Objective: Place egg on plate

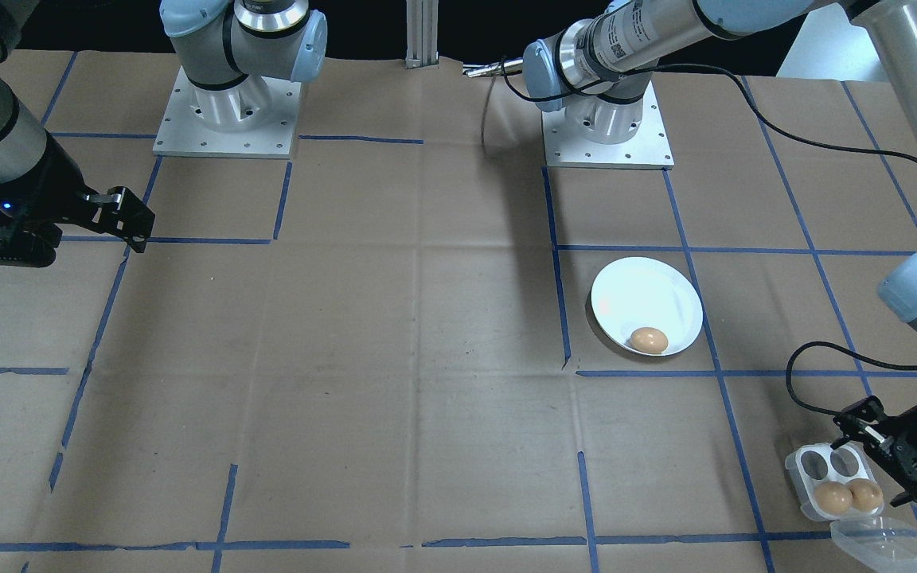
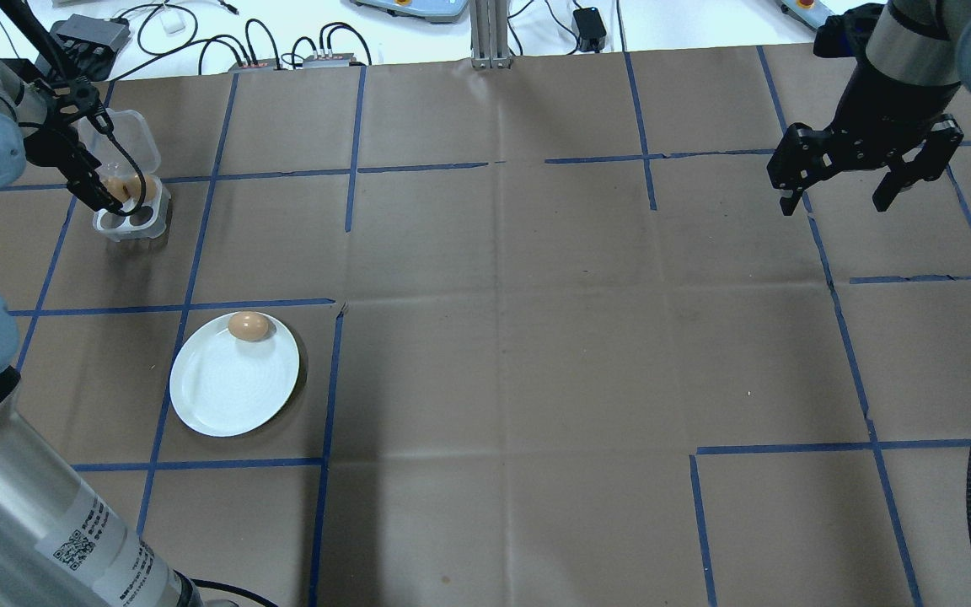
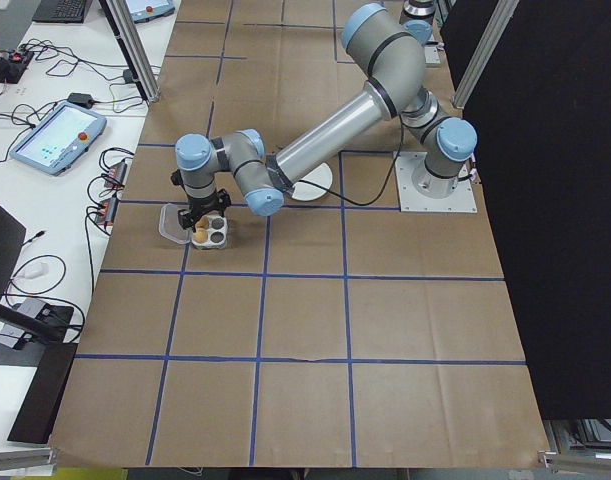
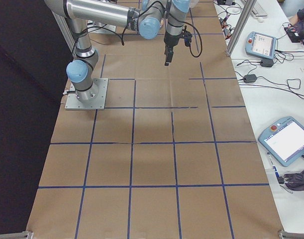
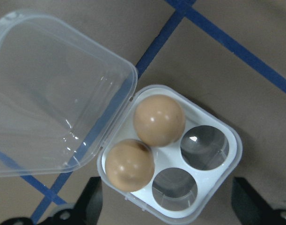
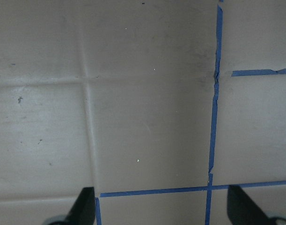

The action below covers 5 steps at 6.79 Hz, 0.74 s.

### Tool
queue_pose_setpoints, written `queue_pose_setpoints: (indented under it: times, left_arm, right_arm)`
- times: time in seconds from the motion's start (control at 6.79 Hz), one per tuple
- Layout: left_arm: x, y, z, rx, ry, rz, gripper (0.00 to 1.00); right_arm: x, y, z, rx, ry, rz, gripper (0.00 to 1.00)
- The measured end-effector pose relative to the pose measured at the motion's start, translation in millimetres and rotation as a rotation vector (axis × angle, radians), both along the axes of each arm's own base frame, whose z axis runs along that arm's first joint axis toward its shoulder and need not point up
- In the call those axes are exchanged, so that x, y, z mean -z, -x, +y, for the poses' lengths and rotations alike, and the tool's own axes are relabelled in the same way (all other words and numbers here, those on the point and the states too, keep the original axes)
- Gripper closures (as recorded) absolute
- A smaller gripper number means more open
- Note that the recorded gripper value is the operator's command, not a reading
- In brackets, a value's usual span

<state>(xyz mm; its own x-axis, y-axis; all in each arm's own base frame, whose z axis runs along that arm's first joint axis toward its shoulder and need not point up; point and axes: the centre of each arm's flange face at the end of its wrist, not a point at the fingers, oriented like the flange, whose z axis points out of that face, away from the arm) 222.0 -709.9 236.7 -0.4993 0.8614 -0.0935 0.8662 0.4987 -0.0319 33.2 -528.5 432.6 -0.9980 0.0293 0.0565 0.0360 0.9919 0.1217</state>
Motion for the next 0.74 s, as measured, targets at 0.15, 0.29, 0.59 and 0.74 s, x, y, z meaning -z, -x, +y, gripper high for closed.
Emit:
queue_pose_setpoints:
  times: [0.15,0.29,0.59,0.74]
  left_arm:
    - [4.9,0.2,-0.3,0.064,-0.009,-0.002,0.09]
    - [7.5,-0.2,-0.8,0.102,-0.012,-0.004,0.09]
    - [13.0,-4.2,-5.4,0.138,-0.014,-0.01,0.09]
    - [13.1,-6.0,-8.2,0.144,-0.011,-0.013,0.09]
  right_arm:
    - [0.0,0.0,0.0,0.0,0.0,0.0,0.0]
    - [0.0,0.0,0.0,0.0,0.0,0.0,0.0]
    - [0.0,0.0,0.0,0.0,0.0,0.0,0.0]
    - [0.0,0.0,0.0,0.0,0.0,0.0,0.0]
